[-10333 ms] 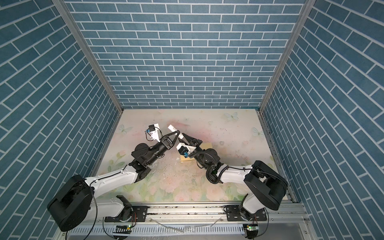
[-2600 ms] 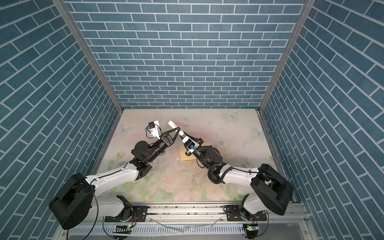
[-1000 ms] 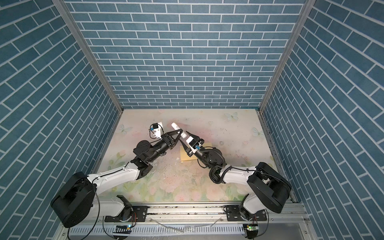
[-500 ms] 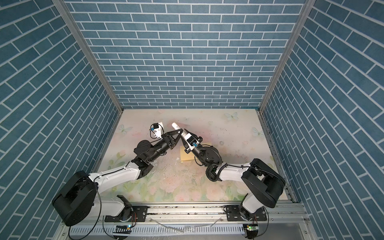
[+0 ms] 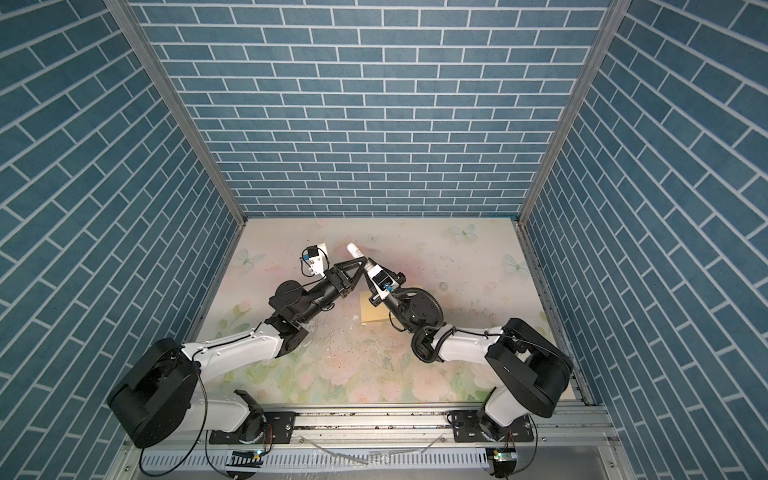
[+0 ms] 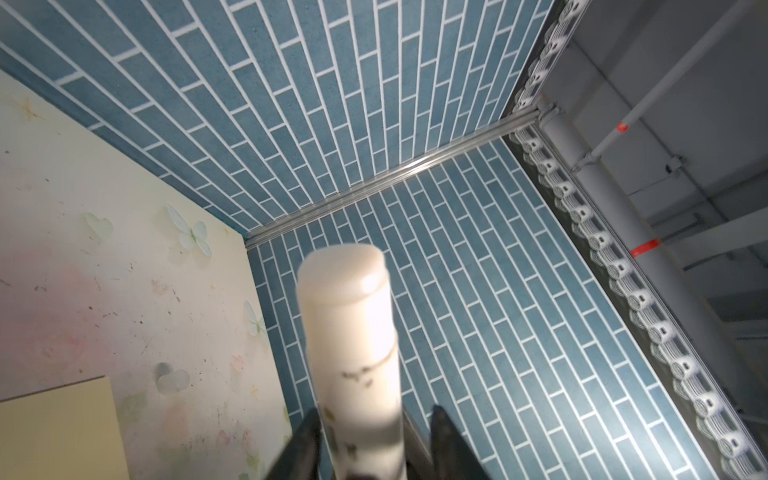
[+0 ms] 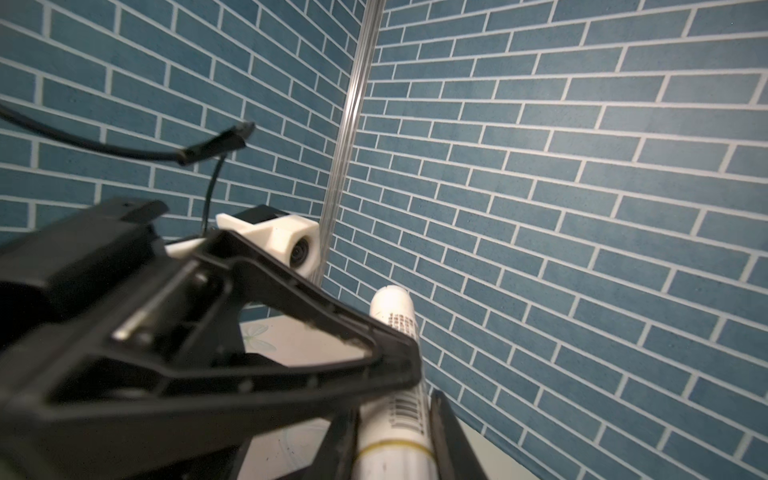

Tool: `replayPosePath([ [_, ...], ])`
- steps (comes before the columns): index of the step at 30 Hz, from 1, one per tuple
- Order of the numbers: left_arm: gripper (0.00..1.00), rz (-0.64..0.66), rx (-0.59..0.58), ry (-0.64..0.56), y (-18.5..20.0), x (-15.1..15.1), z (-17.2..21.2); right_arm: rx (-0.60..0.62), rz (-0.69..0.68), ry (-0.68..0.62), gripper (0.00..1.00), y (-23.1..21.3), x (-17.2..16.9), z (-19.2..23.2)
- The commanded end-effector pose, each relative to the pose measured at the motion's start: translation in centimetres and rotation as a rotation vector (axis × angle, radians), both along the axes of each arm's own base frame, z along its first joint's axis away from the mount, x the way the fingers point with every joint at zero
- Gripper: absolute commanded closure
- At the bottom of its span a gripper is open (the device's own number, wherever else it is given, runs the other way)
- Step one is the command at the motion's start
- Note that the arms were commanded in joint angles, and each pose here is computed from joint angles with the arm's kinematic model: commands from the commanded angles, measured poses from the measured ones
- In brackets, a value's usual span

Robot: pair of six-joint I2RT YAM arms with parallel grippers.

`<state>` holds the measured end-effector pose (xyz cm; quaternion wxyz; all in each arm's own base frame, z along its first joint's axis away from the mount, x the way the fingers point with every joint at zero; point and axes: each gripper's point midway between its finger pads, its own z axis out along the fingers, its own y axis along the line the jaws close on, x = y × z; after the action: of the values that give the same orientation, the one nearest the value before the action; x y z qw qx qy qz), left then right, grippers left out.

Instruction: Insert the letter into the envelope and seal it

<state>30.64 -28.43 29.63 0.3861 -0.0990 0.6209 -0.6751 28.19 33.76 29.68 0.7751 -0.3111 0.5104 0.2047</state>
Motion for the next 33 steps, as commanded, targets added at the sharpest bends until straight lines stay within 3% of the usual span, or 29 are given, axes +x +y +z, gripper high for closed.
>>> replayPosePath([
  [1,0.38,0.037,0.105,-0.133,1.0,-0.6,1.0,-0.015,-0.059,-0.008,1.00,-1.8,0.0,1.5],
  [6,0.15,0.126,0.440,-0.375,3.2,-2.0,1.4,-0.094,-0.066,0.117,1.00,-3.9,-0.2,0.6],
  [12,0.10,0.134,0.813,-0.805,4.1,-5.4,2.3,-0.143,-0.017,0.371,1.00,-6.0,-1.2,-0.2],
  [18,0.09,0.060,0.941,-1.111,2.4,-7.5,1.4,-0.180,0.060,0.573,1.00,-6.2,-2.5,-0.6],
  [24,0.07,-0.037,1.125,-1.340,-0.2,-8.8,-1.1,-0.244,0.153,0.734,1.00,-5.1,-4.1,-2.0],
  [33,0.12,-0.075,1.256,-1.466,-1.6,-8.3,-2.9,-0.273,0.249,0.850,1.00,-3.7,-5.3,-2.9],
])
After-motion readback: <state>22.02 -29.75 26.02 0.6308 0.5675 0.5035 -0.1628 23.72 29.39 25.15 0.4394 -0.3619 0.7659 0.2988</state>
